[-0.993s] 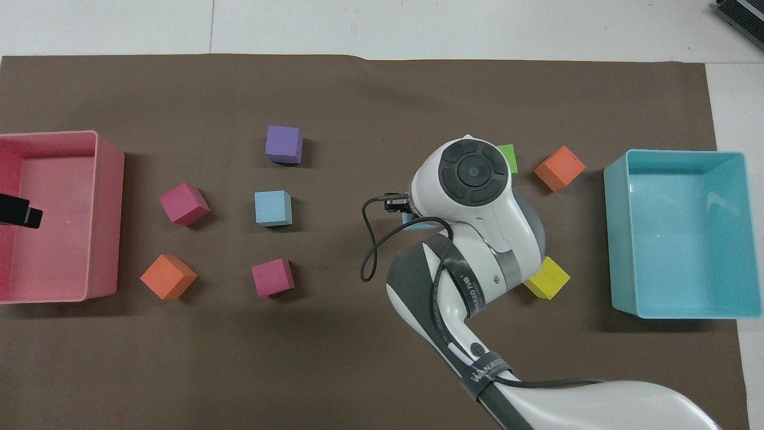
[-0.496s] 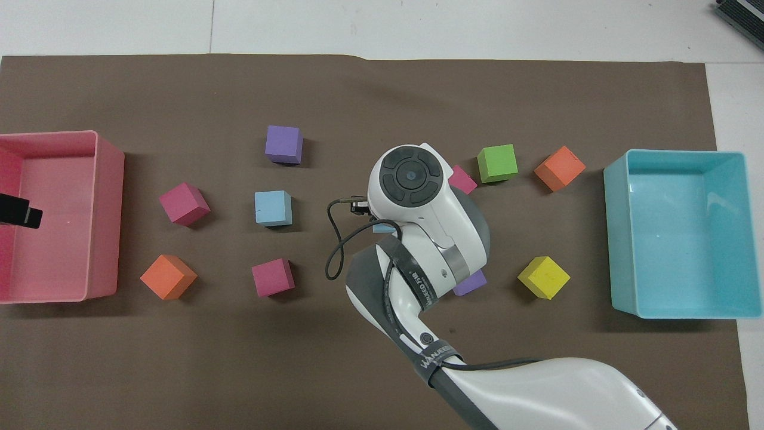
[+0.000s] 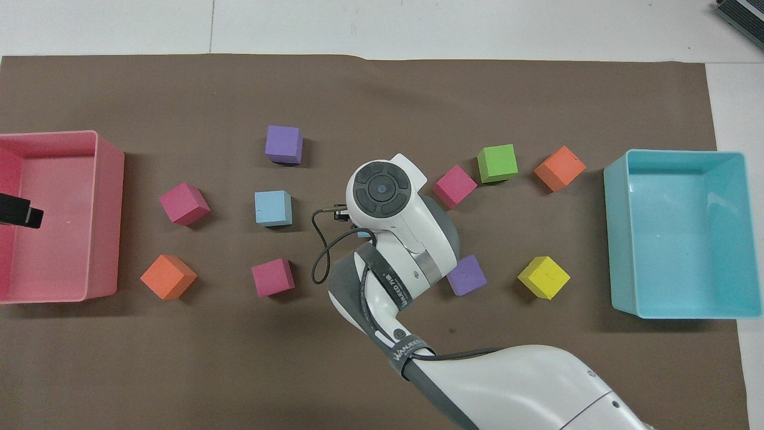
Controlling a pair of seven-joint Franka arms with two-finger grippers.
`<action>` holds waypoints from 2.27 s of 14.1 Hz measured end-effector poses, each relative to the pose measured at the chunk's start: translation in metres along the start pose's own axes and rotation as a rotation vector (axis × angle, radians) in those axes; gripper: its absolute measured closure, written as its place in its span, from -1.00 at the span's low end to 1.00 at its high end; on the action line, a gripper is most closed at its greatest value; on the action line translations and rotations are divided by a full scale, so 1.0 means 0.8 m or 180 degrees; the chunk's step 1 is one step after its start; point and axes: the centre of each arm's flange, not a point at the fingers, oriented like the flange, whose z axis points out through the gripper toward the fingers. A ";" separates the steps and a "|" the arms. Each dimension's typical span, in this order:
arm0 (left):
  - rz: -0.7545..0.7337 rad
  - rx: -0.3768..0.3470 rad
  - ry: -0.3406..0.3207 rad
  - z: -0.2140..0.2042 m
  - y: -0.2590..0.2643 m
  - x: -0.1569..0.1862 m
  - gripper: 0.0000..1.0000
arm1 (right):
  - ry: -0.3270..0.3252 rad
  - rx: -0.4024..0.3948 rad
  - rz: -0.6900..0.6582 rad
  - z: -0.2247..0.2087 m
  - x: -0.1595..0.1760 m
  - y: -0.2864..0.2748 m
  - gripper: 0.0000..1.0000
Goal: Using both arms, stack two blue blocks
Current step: 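Lower the light-blue cube at the table center and open the right gripper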
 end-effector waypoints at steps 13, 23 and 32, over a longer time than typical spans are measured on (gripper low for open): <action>0.0087 0.0000 -0.0026 0.004 0.018 0.002 -1.00 | -0.0003 -0.0023 -0.0060 0.027 -0.004 -0.006 -0.15; 0.0095 0.0000 -0.0023 0.004 0.019 0.003 -1.00 | 0.0100 -0.0048 -0.0130 0.017 -0.001 -0.009 -1.00; 0.0216 0.0030 0.0198 0.005 0.050 0.020 -1.00 | 0.0270 -0.0285 -0.0056 -0.111 0.020 0.054 -1.00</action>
